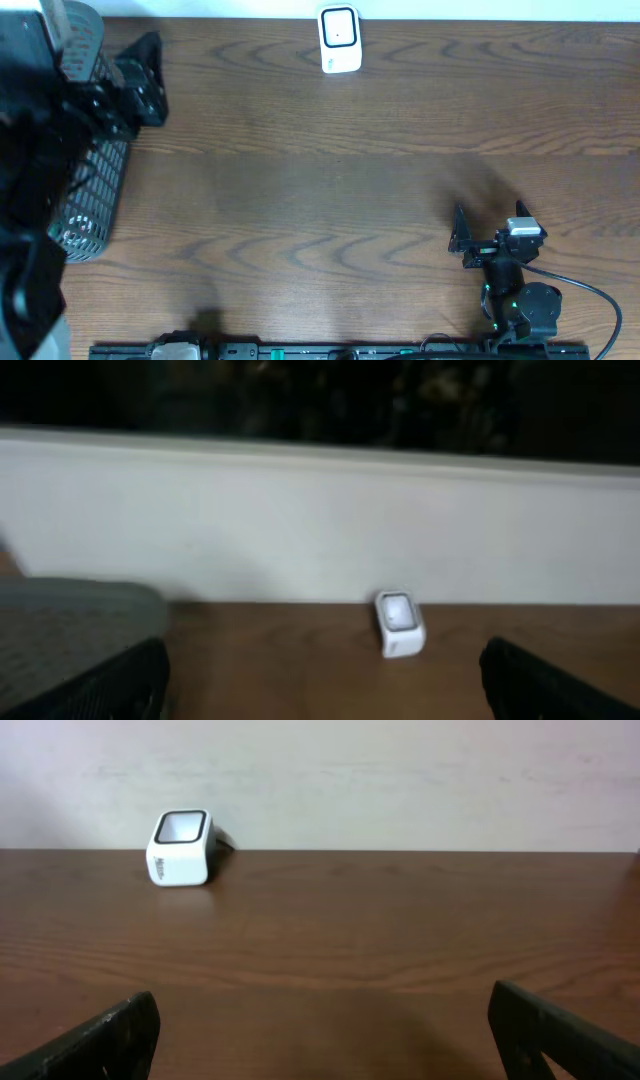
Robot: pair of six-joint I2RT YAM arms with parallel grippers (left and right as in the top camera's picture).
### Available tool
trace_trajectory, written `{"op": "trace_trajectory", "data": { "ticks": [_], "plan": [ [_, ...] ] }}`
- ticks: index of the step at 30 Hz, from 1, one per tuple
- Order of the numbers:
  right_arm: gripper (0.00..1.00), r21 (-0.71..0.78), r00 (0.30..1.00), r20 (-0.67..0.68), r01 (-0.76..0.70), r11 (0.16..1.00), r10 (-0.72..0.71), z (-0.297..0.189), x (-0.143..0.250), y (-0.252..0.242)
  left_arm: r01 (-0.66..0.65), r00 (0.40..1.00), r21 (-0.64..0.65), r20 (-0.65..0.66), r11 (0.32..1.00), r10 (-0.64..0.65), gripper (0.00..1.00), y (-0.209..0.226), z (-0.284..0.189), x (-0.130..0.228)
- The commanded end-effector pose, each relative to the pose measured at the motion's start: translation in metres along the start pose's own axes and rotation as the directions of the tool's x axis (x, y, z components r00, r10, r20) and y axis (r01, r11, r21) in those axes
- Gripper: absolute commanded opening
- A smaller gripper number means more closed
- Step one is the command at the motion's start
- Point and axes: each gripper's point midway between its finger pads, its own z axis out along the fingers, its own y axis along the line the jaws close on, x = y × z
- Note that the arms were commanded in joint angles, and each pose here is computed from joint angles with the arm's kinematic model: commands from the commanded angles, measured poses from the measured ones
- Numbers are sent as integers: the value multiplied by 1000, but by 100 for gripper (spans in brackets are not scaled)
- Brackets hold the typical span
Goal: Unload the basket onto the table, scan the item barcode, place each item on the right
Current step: 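Raise the left gripper and swing it over the grey basket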
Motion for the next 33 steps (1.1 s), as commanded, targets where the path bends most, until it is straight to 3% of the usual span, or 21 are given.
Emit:
{"op": "trace_trajectory", "data": {
  "ticks": [1,4,11,18,33],
  "plan": [
    [99,12,1000,1,-12,1000,12,0,0,-3,1,1000,-119,-29,993,-5,98,28,8,-13],
    [99,12,1000,1,-11,1000,11,0,0,-3,33,995,-187,-84,982,-49,98,53,22,-10],
    [99,12,1000,1,-12,1000,12,0,0,-3,76,993,-320,-63,944,-102,98,113,46,-15],
    [99,12,1000,1,-11,1000,11,0,0,-3,88,985,-591,-66,801,-157,98,194,33,-2],
    [99,12,1000,1,-11,1000,11,0,0,-3,115,967,-608,-113,785,-229,98,221,47,21]
  ]
}}
